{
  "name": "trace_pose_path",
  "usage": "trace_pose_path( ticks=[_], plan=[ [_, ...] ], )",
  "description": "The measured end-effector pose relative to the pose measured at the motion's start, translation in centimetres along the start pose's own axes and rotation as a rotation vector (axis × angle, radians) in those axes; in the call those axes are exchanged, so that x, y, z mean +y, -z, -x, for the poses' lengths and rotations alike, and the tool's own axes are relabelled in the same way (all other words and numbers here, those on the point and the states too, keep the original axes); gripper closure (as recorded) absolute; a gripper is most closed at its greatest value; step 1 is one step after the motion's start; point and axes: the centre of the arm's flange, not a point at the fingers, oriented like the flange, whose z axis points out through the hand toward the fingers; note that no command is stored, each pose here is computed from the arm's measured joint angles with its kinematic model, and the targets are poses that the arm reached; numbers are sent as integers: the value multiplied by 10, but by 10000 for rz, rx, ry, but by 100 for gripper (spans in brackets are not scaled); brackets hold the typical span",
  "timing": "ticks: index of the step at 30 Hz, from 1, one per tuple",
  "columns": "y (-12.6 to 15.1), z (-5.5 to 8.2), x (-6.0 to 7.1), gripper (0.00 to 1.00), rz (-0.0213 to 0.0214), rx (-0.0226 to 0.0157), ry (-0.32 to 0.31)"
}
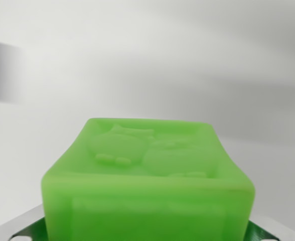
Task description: Stack cube
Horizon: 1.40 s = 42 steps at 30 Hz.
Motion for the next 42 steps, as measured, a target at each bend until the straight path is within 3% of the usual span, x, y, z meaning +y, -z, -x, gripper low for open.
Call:
trace_pose_path(
  ticks=[42],
  plan=[
    [8,50,-66,100,-30,21,-871]
  ],
)
